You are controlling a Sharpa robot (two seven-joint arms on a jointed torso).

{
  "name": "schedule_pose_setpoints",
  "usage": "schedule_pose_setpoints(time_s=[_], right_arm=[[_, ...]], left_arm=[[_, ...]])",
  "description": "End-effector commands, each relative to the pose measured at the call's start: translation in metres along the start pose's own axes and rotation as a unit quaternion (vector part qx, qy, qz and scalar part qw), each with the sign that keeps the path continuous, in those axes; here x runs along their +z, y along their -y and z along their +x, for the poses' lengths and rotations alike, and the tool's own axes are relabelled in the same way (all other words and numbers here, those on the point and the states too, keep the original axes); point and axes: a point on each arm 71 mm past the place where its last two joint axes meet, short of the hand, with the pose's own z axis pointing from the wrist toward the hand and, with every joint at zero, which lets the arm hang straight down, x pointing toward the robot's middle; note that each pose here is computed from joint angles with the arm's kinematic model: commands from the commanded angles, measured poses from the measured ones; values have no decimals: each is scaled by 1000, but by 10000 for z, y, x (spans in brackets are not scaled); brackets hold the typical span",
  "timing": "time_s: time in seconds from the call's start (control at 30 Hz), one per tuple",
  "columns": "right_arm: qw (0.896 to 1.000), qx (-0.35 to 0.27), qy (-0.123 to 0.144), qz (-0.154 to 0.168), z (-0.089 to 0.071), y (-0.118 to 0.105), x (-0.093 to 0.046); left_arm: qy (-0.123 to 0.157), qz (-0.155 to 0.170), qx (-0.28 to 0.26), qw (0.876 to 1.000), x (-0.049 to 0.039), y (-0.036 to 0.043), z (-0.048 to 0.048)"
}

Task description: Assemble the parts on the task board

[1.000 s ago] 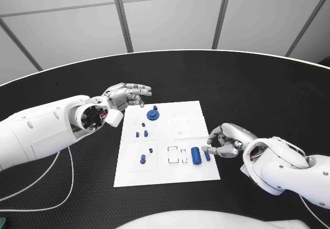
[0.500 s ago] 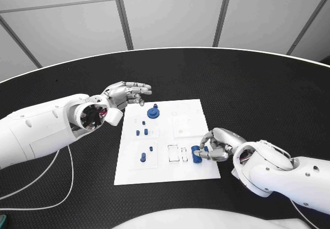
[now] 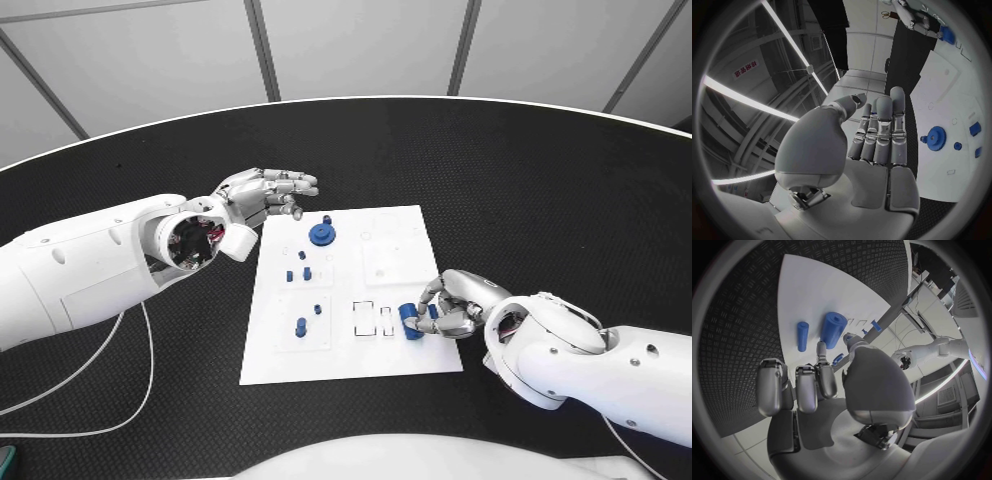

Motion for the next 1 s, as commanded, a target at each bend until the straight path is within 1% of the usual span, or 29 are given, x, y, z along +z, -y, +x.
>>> schedule_pose_setpoints(time_s=[0.03,0.23,0.5,0.6,0.8,1.0], right_arm=[[1000,-3,-4,7,13,3,13],[1000,-11,-14,19,45,13,48],[999,-18,-25,22,130,5,69],[999,-16,-24,21,145,-2,71],[1000,0,-4,13,130,-26,51],[999,23,27,-7,74,-62,-19]], left_arm=[[0,0,0,1000,-4,0,-2],[1,-1,0,1000,-16,1,-7],[2,-2,0,1000,-26,1,-11],[2,-2,0,1000,-28,1,-11],[2,-2,0,1000,-29,1,-11],[2,-2,0,1000,-28,1,-10]])
